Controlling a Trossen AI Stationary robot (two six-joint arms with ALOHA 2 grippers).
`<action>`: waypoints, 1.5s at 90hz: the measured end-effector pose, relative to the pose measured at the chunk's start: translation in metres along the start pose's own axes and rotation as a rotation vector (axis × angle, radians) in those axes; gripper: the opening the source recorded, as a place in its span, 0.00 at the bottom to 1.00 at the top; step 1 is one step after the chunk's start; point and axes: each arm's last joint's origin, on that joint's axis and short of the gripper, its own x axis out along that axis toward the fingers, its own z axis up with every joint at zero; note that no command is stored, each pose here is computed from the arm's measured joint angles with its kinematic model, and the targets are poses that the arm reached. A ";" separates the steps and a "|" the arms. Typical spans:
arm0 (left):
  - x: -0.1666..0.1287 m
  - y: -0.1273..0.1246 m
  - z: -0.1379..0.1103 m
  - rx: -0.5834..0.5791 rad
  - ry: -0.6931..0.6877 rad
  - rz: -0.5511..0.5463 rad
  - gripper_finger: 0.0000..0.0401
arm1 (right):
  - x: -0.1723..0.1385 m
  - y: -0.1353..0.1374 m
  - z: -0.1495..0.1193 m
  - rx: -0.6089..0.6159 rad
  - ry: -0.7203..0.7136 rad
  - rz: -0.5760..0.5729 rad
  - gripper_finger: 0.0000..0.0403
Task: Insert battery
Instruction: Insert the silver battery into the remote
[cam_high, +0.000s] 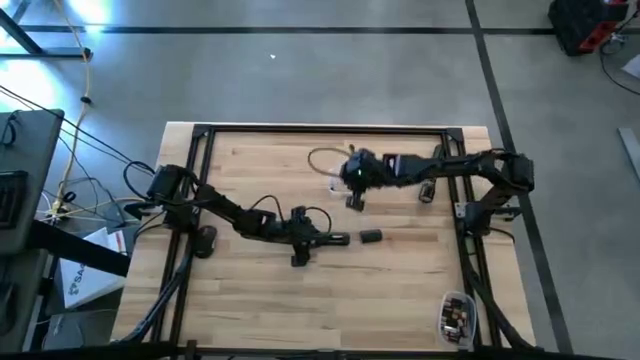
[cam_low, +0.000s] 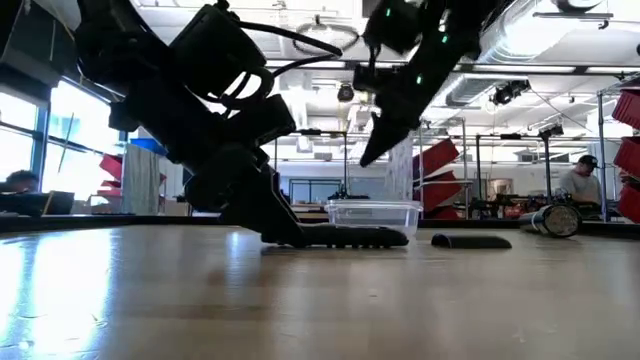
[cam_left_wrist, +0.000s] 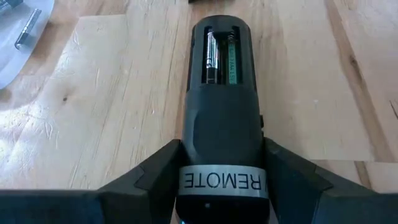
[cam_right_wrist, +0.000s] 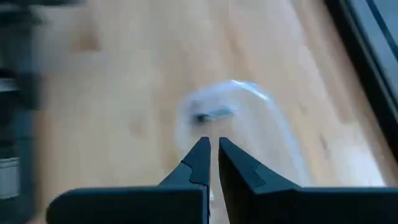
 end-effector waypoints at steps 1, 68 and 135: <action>0.000 0.000 0.000 0.000 0.000 0.002 0.45 | 0.001 -0.003 -0.001 0.004 0.006 0.000 0.00; 0.002 0.009 0.001 -0.012 -0.007 0.040 0.45 | 0.036 -0.019 -0.011 -0.209 0.225 0.321 0.00; 0.002 0.012 0.002 -0.017 -0.006 0.043 0.45 | 0.058 -0.021 -0.011 -0.256 0.250 0.155 0.00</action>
